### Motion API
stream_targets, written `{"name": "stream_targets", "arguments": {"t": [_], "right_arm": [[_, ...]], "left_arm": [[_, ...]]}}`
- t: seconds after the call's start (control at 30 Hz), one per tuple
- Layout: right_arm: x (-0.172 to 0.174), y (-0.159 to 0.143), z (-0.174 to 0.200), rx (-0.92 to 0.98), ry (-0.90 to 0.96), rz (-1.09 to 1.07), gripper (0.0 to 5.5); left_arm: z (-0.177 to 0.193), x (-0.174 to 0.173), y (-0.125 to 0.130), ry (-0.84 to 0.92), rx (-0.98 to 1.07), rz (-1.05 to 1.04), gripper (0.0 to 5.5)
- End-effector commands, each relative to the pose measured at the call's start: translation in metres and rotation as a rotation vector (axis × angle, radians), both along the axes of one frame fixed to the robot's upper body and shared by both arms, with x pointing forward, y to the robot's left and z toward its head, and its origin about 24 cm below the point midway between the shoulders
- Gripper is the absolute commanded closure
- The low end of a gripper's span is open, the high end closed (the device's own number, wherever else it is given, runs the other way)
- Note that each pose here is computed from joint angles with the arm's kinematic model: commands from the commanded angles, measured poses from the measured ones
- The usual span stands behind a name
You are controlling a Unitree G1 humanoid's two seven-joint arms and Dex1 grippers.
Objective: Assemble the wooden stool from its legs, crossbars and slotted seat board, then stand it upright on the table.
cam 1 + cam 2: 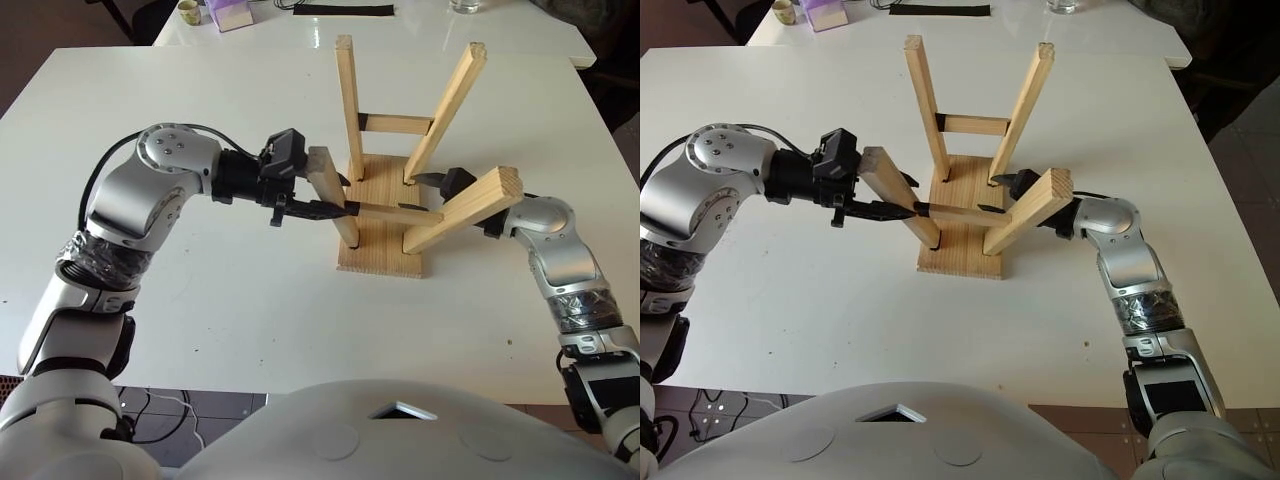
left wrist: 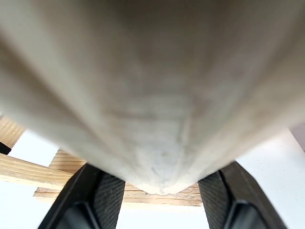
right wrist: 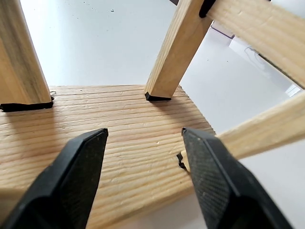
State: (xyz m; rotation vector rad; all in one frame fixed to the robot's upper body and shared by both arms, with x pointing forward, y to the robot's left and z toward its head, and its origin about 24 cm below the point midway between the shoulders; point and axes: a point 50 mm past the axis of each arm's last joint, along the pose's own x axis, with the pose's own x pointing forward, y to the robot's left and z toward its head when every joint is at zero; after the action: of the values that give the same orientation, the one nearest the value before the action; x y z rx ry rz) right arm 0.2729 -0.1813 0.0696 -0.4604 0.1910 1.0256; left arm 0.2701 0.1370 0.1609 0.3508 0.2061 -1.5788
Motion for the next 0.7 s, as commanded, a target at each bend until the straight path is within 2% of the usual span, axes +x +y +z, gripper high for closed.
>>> {"name": "stream_targets", "arguments": {"t": [0.03,0.17,0.27,0.47,0.57,0.63,0.7], "right_arm": [[-0.004,0.02,-0.006,0.028,0.017,0.073,2.63],[0.005,0.019,0.008,0.074,-0.052,0.014,2.63],[0.014,0.004,0.027,0.112,-0.153,-0.116,2.63],[0.002,-0.029,0.106,0.288,-0.501,-0.446,2.63],[-0.005,-0.038,0.137,0.302,-0.664,-0.579,2.63],[-0.009,-0.033,0.159,0.318,-0.772,-0.597,2.63],[-0.018,-0.009,0.185,0.443,-0.827,-0.549,2.63]], "left_arm": [[-0.078,-0.015,0.002,0.182,0.306,0.072,3.45],[-0.09,-0.016,0.01,0.203,0.327,0.147,3.45],[-0.091,-0.017,0.012,0.216,0.31,0.197,3.45],[-0.084,-0.017,0.005,0.222,0.238,0.295,3.45],[-0.08,-0.021,0.001,0.223,0.215,0.309,3.45],[-0.077,-0.02,0.001,0.216,0.211,0.319,3.45],[-0.075,-0.017,0.001,0.208,0.213,0.328,3.45]]}}
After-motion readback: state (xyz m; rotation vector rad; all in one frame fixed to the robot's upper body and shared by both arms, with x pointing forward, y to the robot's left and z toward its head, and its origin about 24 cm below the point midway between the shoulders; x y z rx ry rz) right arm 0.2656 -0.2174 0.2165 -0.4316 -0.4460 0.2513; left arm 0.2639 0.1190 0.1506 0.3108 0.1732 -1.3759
